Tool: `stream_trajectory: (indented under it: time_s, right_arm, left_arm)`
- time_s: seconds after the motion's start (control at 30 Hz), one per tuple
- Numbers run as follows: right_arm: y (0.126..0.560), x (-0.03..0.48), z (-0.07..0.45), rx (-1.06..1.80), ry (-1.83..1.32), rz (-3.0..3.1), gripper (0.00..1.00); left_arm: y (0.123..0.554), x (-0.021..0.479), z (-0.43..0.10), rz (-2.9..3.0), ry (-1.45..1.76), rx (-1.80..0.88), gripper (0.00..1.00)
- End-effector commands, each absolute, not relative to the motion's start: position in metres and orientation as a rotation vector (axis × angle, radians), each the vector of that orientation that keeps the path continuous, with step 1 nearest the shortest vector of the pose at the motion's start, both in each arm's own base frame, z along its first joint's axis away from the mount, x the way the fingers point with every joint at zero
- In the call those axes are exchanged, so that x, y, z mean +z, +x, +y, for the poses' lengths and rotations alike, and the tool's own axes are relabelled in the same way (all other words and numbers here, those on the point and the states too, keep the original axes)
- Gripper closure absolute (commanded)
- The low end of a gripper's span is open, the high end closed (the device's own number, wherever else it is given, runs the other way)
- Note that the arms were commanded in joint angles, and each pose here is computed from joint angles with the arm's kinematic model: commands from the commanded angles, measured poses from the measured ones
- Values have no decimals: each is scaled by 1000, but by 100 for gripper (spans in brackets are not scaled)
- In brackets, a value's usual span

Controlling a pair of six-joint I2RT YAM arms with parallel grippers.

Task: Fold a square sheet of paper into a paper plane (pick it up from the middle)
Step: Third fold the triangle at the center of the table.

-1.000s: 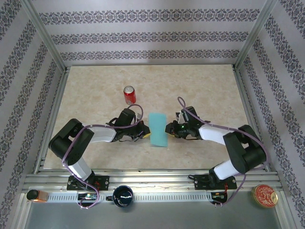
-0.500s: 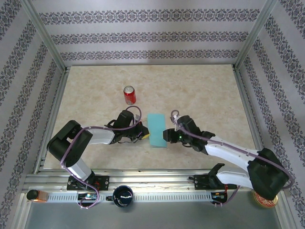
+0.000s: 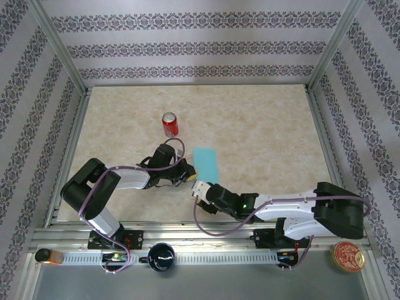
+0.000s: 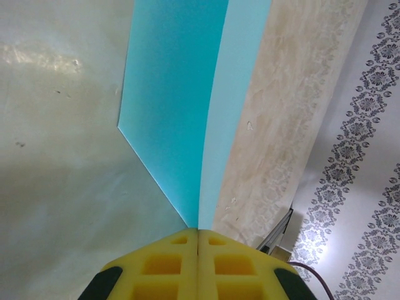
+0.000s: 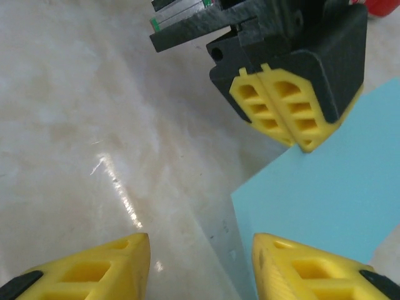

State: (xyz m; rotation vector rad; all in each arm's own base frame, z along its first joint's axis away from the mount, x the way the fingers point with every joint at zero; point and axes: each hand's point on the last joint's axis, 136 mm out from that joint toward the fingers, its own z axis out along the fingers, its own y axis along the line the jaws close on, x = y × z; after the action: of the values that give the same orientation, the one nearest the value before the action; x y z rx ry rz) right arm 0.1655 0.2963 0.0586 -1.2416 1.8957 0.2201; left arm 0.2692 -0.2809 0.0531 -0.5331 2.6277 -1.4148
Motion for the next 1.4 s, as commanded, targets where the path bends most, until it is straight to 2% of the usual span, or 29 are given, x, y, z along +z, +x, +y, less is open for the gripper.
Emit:
stream_trajectory:
  time_s: [0.0, 0.2, 0.37, 0.73, 0.93, 1.23, 1.37]
  right_arm:
    - [191, 83, 305, 78, -1144, 1758, 50]
    - [203, 70, 301, -55, -1145, 1744, 49]
    - [208, 64, 297, -92, -1126, 1737, 62]
    - [206, 50, 303, -98, -1170, 1754, 66]
    - [207, 56, 296, -80, -1115, 1761, 78]
    - [202, 61, 298, -1, -1103, 1772, 77]
    - [203, 60, 298, -15, -1111, 1771, 81]
  left_arm:
    - [272, 58, -282, 2589, -525, -1426, 100]
    - [271, 52, -281, 2610, -540, -1410, 100]
    - [273, 48, -283, 2623, -531, -1397, 100]
    - [274, 58, -276, 2586, -535, -1366, 100]
    - [273, 59, -274, 2596, -526, -1348, 100]
    - [274, 61, -273, 2596, -525, -1333, 100]
    - [275, 61, -274, 2593, -534, -1339, 100]
